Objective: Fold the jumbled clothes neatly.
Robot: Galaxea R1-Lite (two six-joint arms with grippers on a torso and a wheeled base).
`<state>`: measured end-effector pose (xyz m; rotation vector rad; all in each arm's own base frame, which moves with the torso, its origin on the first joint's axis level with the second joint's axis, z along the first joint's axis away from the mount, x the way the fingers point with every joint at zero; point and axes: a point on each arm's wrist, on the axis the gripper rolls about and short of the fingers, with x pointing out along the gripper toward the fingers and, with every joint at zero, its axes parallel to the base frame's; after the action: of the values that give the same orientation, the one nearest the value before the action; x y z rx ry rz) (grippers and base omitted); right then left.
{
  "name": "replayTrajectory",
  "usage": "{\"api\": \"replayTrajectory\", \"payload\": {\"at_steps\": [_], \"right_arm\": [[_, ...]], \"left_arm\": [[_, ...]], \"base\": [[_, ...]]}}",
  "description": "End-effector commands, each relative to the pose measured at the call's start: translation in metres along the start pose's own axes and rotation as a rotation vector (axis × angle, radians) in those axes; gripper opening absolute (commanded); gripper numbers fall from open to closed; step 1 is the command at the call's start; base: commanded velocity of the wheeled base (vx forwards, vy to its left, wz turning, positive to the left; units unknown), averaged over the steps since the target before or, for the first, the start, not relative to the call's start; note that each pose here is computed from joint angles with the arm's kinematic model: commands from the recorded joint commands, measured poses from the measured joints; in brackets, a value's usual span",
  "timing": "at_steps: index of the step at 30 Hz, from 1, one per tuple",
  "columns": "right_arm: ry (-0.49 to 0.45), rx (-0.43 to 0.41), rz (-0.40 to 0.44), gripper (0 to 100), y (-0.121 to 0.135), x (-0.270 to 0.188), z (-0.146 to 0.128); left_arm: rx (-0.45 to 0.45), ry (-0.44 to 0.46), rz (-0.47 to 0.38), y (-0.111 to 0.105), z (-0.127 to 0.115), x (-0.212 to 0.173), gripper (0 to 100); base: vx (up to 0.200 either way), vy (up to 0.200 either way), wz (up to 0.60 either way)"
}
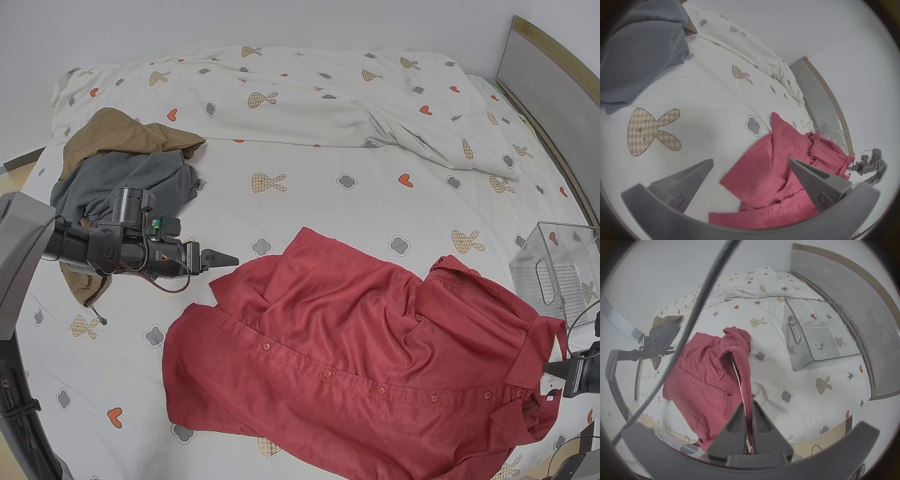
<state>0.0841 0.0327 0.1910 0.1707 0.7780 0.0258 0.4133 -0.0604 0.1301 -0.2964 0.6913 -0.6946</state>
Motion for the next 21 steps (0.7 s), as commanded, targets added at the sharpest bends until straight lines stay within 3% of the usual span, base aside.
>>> {"api": "replayTrajectory", "payload": {"at_steps": [1, 4, 11, 21], "right_arm": [[-0.004, 0.006, -0.002, 0, -0.003, -0.001, -0.004], [0.000, 0.005, -0.002, 0, -0.002, 0.000, -0.003], [0.014, 0.001, -0.006, 0, -0.001, 0.003, -0.002], [0.026, -0.005, -0.008, 0, 0.006, 0.015, 0.005]], "left_arm": [[-0.002, 0.057, -0.007, 0.019, -0.007, 0.033, 100], [0.014, 0.086, -0.053, 0.015, -0.004, 0.044, 100], [0.028, 0.116, -0.288, -0.007, -0.002, 0.048, 100], [0.046, 0.153, -0.391, -0.018, -0.008, 0.075, 100]], "base": [[0.000, 0.000, 0.00], [0.000, 0.000, 0.00], [0.000, 0.000, 0.00], [0.000, 0.000, 0.00]]}}
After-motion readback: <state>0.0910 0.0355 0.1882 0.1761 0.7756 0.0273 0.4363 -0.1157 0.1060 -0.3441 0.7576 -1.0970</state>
